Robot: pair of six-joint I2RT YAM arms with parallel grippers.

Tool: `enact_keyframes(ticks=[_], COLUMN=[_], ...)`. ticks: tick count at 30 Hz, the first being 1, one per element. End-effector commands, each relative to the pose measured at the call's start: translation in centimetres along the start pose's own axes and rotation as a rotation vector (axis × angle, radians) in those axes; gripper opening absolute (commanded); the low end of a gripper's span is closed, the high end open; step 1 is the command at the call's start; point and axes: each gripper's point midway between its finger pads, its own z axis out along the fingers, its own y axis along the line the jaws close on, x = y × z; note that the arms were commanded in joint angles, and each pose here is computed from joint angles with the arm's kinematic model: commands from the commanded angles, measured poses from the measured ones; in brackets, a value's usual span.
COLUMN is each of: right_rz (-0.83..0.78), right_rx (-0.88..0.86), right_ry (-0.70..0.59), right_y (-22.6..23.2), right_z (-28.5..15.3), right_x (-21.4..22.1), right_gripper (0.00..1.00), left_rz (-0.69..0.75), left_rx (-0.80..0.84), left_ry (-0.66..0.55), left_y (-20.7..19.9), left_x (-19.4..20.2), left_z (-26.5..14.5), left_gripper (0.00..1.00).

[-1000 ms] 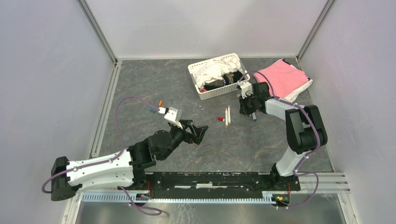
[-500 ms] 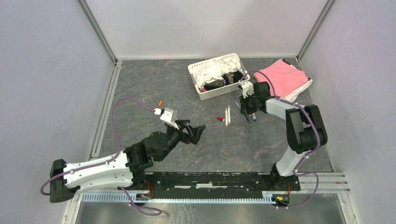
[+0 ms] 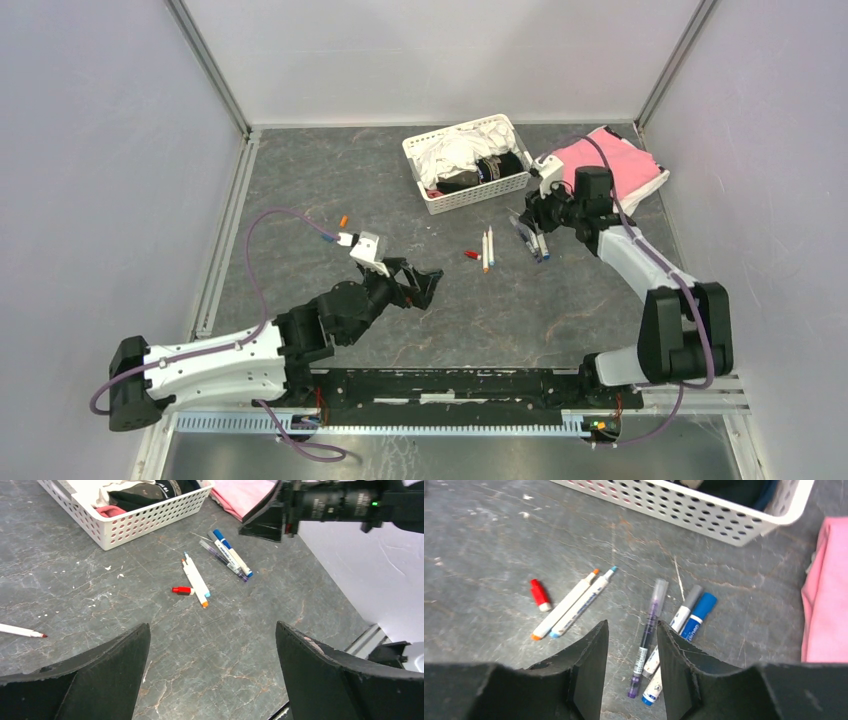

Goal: Insert the pens into the pen caps
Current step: Place the pen in the pen cap, then pick up the pen from the center of the board.

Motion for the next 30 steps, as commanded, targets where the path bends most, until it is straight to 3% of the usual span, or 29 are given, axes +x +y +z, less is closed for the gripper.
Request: enact_keyframes(ticks=[1,6,11,20,23,26,30], right_rz=[-0.122,-0.217,-0.266,-0.286,-0.297,-0.323,-0.335], right_rx=[-0.185,-0.287,-0.291,-0.28,-0.23,-0.181,-0.177], right_ry=[-0.192,-0.355,-0.412,-0.433,-0.438,-0.43,-0.421], right_y=[3.2,5.6,6.1,5.6,4.3,3.2,2.7], right_z=[-2.1,-4.7,-6.0,-7.3,-7.9,-8.0,-8.1], right_x=[-3.0,-5.0,-5.9,-6.5,-6.5,-6.2,-5.8], right_gripper=[0.47,0.53,0.54,0.55,0.61,0.67,0.69], left_rz=[-0.026,-0.121,-0.168,0.063,0.12,0.15,0.143], left_rx=[-0.079,-0.066,-0.098,-0.394,-0.469,-0.615,-0.754], left_ry=[-0.037,-0.038,-0.044,-0.189,-0.269,-0.348,-0.348], left_y=[1.6,3.2,4.9,11.2,13.5,17.7,23.8], left_x=[-0.3,-0.8,-1.3,-6.3,-7.8,-8.2,-7.7], left_z=[0.5,1.2,1.5,0.9,0.5,-0.4,-1.1], left_gripper=[1.0,1.0,1.0,1.0,1.0,1.0,1.0])
